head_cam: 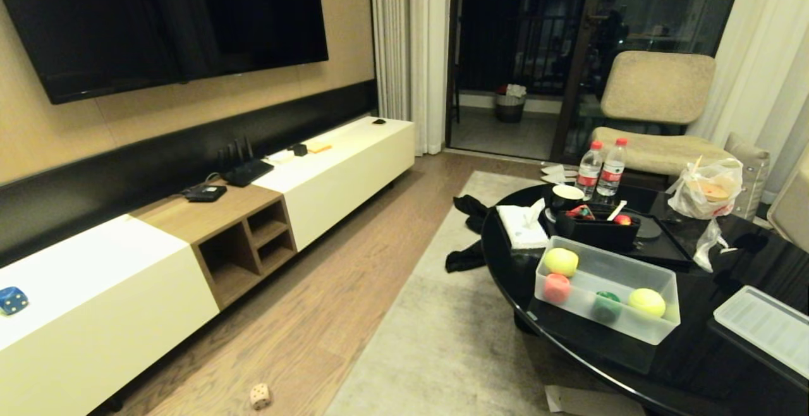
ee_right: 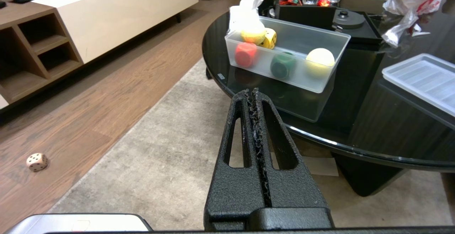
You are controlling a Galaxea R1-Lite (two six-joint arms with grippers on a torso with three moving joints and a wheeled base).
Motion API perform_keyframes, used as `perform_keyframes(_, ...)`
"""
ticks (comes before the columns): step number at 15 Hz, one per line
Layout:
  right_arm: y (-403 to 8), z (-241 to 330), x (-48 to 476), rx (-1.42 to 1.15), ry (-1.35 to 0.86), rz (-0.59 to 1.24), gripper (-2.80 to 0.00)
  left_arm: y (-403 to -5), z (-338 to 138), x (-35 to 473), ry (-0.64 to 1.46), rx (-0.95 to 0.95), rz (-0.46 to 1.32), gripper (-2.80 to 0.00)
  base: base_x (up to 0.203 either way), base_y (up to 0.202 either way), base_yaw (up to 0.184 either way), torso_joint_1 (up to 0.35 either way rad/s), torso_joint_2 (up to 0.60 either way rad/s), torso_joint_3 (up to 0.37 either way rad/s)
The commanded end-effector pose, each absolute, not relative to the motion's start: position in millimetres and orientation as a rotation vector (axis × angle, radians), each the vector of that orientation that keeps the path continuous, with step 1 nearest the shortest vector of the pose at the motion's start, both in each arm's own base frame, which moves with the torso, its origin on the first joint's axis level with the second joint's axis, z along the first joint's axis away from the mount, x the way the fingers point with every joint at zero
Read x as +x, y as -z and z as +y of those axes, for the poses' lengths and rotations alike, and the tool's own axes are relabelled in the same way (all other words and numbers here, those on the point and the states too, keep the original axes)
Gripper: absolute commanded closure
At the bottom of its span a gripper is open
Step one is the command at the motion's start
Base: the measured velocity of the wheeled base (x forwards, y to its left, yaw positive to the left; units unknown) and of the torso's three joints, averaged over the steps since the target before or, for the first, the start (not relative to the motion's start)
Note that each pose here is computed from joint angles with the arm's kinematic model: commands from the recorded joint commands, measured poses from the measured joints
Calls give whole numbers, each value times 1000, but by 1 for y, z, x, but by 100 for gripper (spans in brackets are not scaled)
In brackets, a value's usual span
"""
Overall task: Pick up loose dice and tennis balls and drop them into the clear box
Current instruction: Pick up toys out of the box
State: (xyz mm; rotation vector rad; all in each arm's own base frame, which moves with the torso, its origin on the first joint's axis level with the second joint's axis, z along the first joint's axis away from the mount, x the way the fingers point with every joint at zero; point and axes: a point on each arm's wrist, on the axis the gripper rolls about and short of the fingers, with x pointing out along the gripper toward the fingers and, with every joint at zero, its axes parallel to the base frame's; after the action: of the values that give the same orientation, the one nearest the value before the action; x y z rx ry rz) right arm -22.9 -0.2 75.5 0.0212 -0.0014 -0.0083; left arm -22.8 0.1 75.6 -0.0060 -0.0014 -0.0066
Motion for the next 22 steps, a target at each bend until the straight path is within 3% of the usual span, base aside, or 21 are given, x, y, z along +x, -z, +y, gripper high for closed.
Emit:
perform_keyframes(1, -75, 0, -23, 21, 8, 1, 0, -75, 0, -23, 6, -6, 2, 0, 0, 0, 0, 0, 0, 0)
perform_keyframes(9, -76, 0, -23, 21, 8, -1, 0, -75, 0, -23, 6, -9, 2, 0, 0, 0, 0, 1, 2, -30)
perform_keyframes(22, -75, 0, -23, 20, 6, 1, 0, -75, 0, -23, 6, -12, 0, 0, 0, 0, 0, 1, 3, -190)
